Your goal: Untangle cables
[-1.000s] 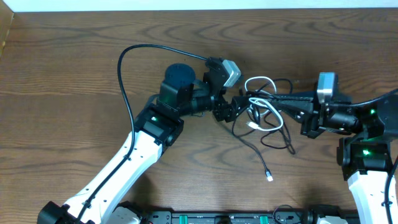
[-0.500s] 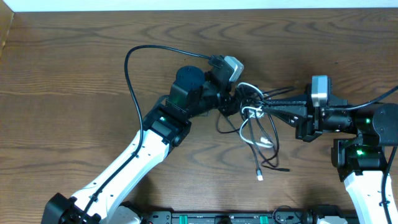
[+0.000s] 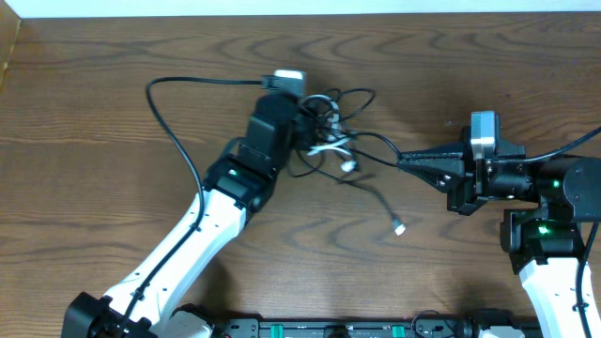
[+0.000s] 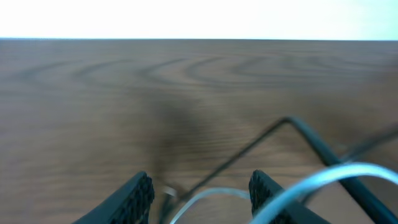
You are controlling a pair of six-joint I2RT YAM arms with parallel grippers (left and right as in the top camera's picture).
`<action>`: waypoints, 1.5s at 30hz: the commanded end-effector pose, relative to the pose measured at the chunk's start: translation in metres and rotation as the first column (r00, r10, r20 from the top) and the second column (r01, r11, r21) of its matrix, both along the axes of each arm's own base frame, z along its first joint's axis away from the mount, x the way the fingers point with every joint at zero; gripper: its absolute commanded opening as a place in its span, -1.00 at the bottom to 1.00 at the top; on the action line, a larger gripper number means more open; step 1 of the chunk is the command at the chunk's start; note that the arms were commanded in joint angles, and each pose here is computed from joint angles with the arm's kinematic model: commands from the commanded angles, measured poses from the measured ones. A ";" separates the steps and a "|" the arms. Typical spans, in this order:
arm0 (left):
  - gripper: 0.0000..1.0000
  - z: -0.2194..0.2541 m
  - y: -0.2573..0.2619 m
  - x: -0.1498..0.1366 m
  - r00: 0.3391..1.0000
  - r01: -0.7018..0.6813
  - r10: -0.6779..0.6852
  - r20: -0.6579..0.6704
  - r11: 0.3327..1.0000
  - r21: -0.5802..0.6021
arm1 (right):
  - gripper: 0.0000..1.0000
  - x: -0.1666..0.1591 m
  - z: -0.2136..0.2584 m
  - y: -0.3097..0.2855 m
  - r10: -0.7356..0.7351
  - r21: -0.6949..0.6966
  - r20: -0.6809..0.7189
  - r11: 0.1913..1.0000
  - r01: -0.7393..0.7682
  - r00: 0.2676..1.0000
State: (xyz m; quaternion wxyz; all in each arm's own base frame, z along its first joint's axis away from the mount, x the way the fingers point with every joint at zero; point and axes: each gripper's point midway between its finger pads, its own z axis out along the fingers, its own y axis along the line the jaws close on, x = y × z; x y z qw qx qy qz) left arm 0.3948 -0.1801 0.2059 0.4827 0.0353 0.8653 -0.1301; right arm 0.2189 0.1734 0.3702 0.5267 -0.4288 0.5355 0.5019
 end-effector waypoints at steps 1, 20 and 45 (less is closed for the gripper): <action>-0.02 -0.012 0.051 0.011 0.981 -0.193 0.194 -0.014 0.979 0.072 | -0.98 -0.002 0.006 -0.004 -0.006 -0.002 0.010 1.000 0.006 1.000; 0.21 -0.030 0.060 0.007 0.982 -0.125 0.122 -0.141 0.992 -0.012 | -0.40 0.061 -0.039 -0.046 -0.214 -0.019 -0.198 0.977 0.214 0.957; 0.56 -0.053 0.146 -0.002 0.863 -0.447 0.451 -0.228 0.892 0.073 | 0.99 0.162 -0.270 0.103 -0.551 -0.423 -0.126 0.782 0.458 0.825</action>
